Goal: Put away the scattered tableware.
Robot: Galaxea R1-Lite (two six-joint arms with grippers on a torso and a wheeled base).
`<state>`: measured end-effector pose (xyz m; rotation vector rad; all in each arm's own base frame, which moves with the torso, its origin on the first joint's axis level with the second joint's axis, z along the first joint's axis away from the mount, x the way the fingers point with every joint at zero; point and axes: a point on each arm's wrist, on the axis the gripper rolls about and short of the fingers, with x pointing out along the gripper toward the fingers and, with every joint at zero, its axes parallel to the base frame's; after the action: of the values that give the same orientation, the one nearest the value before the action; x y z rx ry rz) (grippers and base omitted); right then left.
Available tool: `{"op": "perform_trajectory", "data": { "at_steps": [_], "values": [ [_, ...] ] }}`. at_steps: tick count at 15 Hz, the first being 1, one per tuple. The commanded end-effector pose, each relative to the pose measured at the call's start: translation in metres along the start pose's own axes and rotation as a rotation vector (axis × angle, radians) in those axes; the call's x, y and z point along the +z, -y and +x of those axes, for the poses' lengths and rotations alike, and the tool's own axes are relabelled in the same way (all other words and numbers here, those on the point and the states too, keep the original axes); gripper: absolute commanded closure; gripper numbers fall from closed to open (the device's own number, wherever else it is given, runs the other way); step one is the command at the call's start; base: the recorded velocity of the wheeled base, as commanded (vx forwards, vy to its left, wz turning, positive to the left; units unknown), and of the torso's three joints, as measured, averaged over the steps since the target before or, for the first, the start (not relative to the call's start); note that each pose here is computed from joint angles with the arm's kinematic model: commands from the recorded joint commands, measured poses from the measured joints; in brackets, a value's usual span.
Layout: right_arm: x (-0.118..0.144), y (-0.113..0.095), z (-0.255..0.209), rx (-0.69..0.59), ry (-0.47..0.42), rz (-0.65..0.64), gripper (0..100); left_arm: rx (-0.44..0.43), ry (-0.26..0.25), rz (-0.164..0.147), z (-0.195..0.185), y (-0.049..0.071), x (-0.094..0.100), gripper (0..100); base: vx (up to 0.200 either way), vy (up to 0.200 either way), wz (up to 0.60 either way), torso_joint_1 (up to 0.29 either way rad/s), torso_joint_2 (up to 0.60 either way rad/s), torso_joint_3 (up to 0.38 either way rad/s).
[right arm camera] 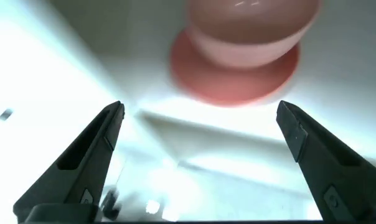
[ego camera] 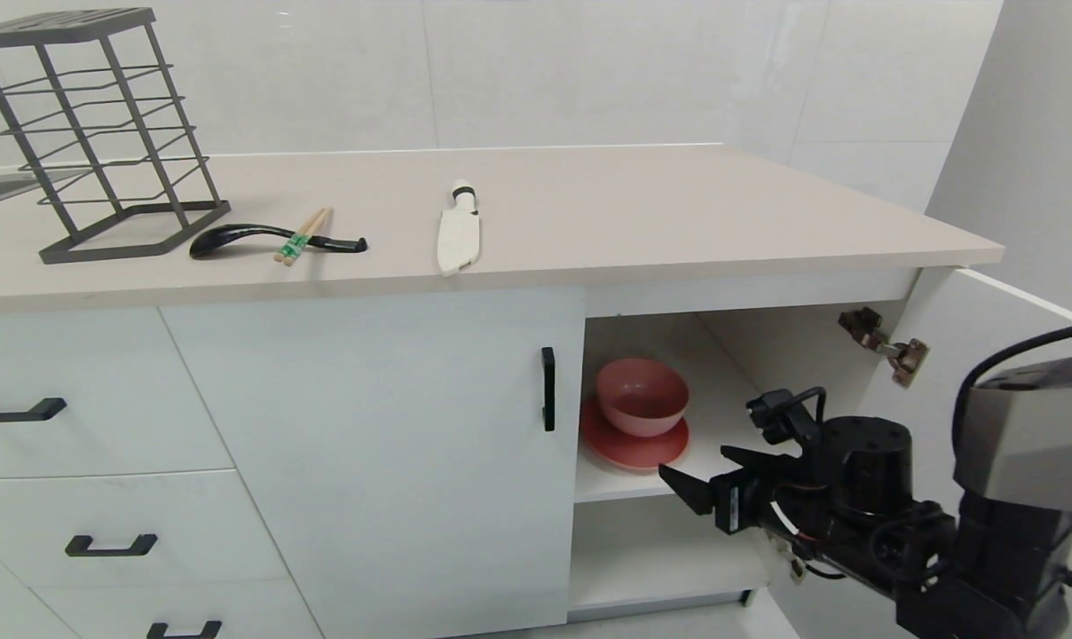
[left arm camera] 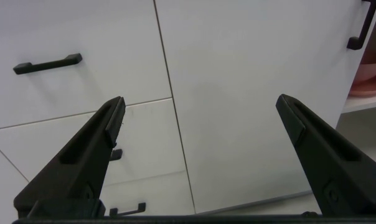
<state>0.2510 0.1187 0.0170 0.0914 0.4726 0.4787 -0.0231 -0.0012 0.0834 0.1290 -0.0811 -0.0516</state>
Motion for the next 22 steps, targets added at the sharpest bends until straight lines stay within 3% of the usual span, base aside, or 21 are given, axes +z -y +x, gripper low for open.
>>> {"op": "perform_trajectory", "data": {
  "at_steps": [1,4,5,13,22],
  "values": [
    [0.012,-0.011,-0.043,0.040,0.044,-0.023,0,0.000,-0.001,0.000,0.000,0.000,0.000,0,0.000,0.000,0.00,0.000,0.00,0.000],
    [0.001,-0.023,-0.085,0.083,0.000,-0.038,0,0.000,-0.001,-0.001,0.000,0.000,0.000,0,0.000,0.000,0.00,0.000,0.00,0.000],
    [0.005,-0.028,-0.091,0.101,0.021,-0.043,0,0.000,-0.001,-0.001,0.000,0.000,0.000,0,0.000,0.000,0.00,0.000,0.00,0.000],
    [0.045,-0.033,-0.145,0.138,0.332,-0.057,0,-0.002,-0.001,-0.001,0.000,0.000,0.000,0,0.000,0.000,0.00,0.000,0.00,0.000],
    [0.060,-0.024,-0.194,0.071,0.543,-0.054,0,-0.004,-0.002,-0.003,0.000,0.000,0.000,0,0.000,0.000,0.00,0.000,0.00,0.000]
  ]
}}
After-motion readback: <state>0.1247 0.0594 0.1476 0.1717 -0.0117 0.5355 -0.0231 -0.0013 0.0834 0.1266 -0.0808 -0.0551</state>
